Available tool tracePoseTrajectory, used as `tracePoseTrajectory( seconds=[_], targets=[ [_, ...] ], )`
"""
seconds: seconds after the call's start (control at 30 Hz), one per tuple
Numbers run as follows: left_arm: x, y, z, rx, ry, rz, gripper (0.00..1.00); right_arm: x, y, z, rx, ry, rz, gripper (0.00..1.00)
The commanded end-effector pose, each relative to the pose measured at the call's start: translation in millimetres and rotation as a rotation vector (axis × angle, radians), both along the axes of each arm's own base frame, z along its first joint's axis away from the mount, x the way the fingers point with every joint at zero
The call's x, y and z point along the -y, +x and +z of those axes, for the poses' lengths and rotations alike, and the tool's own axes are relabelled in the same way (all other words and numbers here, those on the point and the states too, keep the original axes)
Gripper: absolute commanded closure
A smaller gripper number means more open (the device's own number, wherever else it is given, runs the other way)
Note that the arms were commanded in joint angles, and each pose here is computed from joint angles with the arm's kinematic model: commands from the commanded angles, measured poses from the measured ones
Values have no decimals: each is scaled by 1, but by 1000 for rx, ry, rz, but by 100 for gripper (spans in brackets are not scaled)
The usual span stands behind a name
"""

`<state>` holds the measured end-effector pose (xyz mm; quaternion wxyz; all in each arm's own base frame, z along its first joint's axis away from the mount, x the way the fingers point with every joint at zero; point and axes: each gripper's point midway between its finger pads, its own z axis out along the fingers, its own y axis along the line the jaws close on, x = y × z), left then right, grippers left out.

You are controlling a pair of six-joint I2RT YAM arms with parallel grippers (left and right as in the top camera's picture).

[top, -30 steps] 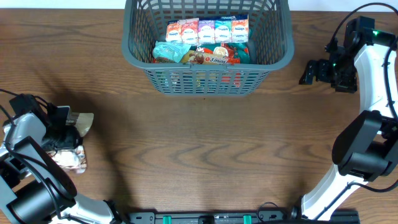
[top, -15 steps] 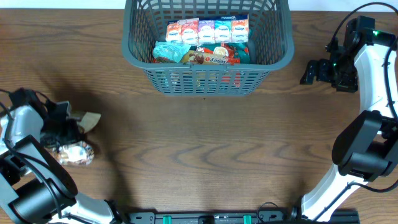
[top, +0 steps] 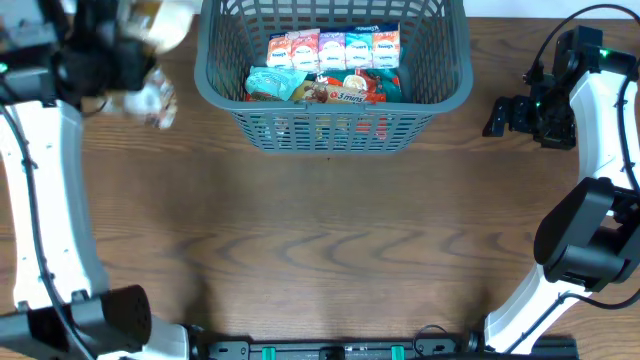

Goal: Pack container
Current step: 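Carry the pouch into the basket and open the left gripper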

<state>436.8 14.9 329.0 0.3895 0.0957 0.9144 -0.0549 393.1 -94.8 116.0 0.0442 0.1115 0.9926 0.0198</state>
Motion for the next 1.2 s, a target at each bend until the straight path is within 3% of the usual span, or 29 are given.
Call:
tracePoseTrajectory(
  seconds=[0.0, 0.17, 0.3, 0.73, 0.93, 0.97, 1.03, 1.17],
  targets=[
    [72, 2, 60, 221, 127, -279, 94, 1, 0, 4, 10, -1, -12, 1],
    [169, 9, 90, 506, 401, -655, 94, 1, 0, 4, 10, -1, -12, 1],
    [221, 25, 87, 625, 466, -783, 94, 2, 1, 4, 17, -2, -12, 1],
    [259, 86, -80, 330, 460, -923, 94, -4, 0, 4, 13, 25, -8, 1],
    [260, 88, -104, 278, 454, -936, 93, -3, 0, 4, 14, 23, 2, 1],
    [259, 88, -104, 276, 453, -935, 72, -3, 1, 4, 16, 23, 6, 1],
    [259, 88, -103, 276, 449, -930, 44, -3, 1, 4, 20, 22, 6, 1],
    [258, 86, -97, 266, 416, -897, 13, -2, 4, 5, 29, 20, 6, 1]
  ],
)
